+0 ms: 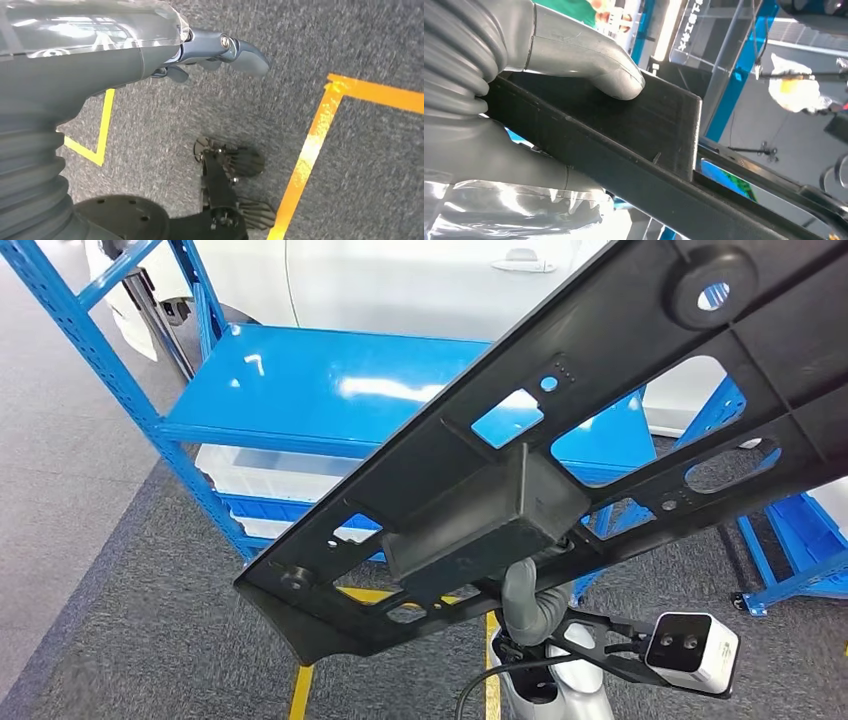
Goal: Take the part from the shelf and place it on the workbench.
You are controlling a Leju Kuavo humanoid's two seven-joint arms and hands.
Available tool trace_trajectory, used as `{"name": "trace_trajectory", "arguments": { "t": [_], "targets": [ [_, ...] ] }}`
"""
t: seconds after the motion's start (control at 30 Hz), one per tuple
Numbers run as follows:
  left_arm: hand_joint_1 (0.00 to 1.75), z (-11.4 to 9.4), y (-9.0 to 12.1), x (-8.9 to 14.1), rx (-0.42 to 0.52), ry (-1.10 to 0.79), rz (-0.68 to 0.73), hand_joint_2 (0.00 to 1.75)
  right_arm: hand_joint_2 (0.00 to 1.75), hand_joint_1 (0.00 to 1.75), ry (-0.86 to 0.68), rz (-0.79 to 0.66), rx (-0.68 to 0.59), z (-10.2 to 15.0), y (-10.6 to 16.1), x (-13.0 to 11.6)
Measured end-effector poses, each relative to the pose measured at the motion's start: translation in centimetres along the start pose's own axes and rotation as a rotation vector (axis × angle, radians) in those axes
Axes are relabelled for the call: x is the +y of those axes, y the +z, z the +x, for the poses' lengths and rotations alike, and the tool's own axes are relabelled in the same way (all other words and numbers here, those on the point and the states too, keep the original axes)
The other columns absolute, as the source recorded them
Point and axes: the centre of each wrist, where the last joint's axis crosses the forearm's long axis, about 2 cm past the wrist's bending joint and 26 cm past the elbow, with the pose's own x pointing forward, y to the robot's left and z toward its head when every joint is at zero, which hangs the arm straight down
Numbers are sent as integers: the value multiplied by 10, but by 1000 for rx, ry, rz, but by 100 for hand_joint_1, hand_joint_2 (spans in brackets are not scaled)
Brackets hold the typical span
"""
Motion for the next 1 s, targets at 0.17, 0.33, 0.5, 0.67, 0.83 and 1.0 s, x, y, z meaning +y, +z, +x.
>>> {"name": "trace_trajectory", "arguments": {
  "t": [0.17, 0.33, 0.5, 0.67, 0.83, 1.0],
  "targets": [
    [0, -4, 1, 1, 10, -2, 5, 175, 175, 164, 23, -5, 22, -1, 4, -3],
    [0, -2, 1, -1, 17, -7, 4, 175, 175, 164, 30, 27, 55, -4, 6, -5],
    [0, -4, 1, 3, 26, -9, 15, 175, 175, 164, 25, 57, 78, -8, 6, -4],
    [0, -6, 2, 4, 31, -10, 17, 175, 175, 164, 20, 61, 98, -11, 10, -5],
    [0, -5, 1, 6, 28, -10, 20, 175, 175, 164, 16, 65, 104, -12, 10, -5],
    [0, -9, 2, 7, 39, -4, 25, 175, 175, 164, 8, 83, 103, -15, 7, -5]
  ]
}}
